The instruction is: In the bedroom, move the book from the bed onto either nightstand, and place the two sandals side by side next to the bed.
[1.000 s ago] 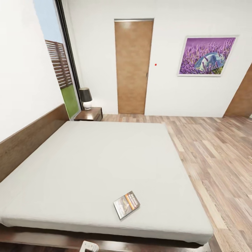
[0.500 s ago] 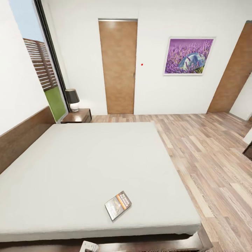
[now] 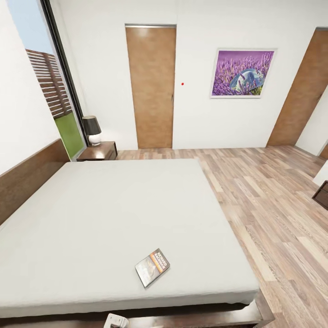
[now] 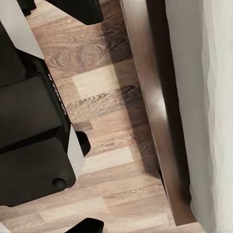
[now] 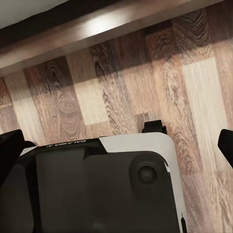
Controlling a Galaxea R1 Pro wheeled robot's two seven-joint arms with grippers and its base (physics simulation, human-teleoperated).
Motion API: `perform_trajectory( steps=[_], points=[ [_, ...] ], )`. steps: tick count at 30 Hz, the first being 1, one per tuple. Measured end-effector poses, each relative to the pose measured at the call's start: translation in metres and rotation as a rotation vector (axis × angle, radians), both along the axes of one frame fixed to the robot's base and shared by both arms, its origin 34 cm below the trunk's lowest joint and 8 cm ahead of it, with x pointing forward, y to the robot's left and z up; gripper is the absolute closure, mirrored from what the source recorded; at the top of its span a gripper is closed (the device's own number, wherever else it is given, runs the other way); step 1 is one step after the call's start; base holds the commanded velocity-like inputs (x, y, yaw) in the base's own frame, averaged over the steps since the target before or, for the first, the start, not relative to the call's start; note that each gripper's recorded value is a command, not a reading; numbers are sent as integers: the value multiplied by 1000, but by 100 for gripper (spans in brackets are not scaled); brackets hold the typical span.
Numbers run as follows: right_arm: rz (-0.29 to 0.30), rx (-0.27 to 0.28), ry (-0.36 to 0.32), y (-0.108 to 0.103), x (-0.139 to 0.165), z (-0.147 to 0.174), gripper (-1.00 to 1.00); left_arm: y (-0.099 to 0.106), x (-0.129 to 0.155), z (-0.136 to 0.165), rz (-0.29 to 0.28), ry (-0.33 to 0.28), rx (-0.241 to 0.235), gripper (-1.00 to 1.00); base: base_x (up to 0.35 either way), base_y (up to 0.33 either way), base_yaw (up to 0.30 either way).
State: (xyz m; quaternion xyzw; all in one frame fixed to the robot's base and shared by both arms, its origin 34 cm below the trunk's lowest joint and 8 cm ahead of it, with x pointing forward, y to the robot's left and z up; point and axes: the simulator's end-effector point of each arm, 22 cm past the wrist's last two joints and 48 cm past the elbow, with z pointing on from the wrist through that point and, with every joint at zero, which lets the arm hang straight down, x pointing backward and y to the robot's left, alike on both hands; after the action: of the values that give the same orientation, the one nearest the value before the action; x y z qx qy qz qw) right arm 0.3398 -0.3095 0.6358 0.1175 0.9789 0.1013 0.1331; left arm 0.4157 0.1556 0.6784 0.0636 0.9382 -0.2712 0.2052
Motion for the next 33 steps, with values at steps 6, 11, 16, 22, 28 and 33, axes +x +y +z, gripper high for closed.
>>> perform_trajectory(
  steps=[6,11,16,22,28,33],
  points=[
    [0,0,0,0,0,0,-100,0,1,1,2,-1,-3,-100,0,0,0],
    [0,0,-1,0,0,0,-100,2,2,1,6,-2,-6,-100,0,0,0],
    [0,1,-1,0,0,0,-100,-1,7,11,-6,-12,-63,-100,0,0,0],
    [-1,2,-2,0,1,0,-100,-33,72,76,-67,-14,-281,-100,0,0,0],
    [-1,4,-2,1,1,0,-100,-47,163,174,-99,-97,-327,-100,0,0,0],
    [0,5,-3,1,1,1,-100,-36,246,278,-31,-233,-281,-100,0,0,0]
  ],
)
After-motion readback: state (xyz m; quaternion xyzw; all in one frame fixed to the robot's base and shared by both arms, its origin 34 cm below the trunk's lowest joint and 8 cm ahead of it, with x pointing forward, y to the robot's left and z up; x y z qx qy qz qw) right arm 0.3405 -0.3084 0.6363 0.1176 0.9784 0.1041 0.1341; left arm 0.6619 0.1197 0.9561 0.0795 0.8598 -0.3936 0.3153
